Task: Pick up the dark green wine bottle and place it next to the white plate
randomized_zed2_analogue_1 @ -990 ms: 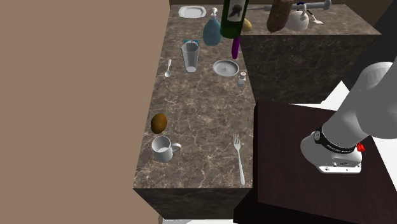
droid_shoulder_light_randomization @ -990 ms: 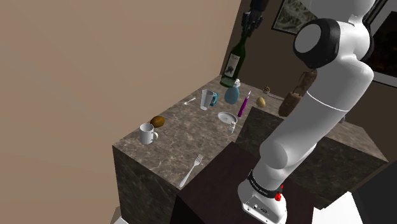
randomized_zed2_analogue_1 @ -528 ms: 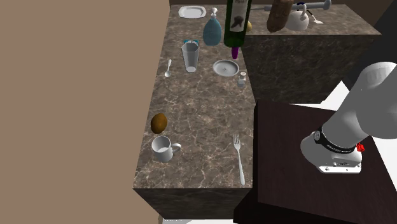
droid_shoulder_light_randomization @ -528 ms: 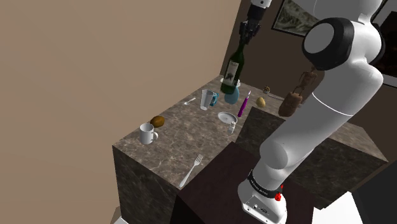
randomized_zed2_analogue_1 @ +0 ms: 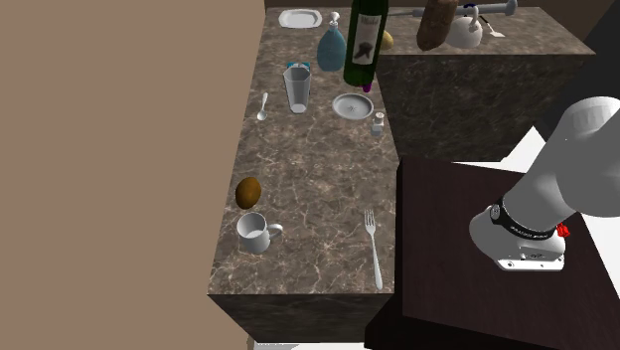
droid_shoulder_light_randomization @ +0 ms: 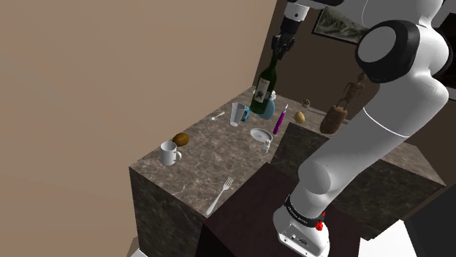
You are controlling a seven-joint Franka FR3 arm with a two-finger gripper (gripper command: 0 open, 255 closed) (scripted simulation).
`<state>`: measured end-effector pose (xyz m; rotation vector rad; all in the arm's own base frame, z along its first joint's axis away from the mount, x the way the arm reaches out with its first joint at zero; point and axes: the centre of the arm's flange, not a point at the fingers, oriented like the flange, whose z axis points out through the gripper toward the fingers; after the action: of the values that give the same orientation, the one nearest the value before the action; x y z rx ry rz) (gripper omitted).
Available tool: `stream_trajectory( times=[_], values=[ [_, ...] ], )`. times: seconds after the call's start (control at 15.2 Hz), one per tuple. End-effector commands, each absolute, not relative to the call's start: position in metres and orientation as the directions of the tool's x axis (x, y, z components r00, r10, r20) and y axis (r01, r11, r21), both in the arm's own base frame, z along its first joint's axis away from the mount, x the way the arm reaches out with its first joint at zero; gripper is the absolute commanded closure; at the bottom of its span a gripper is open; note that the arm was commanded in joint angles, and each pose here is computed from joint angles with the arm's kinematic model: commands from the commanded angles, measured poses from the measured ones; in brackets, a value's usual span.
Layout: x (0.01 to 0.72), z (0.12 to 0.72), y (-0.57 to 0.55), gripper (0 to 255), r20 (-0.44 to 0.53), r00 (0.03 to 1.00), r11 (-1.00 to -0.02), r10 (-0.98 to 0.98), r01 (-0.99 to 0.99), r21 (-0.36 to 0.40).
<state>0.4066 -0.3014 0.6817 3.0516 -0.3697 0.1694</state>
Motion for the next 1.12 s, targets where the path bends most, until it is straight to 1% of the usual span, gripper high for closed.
stream_trajectory(
  times=[0.0,1.06],
  values=[
    [0.407,0.671,-0.301,255,0.118,0.965,-0.969,-0.234,-0.241,0.049],
    [0.407,0.587,-0.301,255,0.118,0.965,-0.969,-0.234,-0.241,0.049]
  ],
)
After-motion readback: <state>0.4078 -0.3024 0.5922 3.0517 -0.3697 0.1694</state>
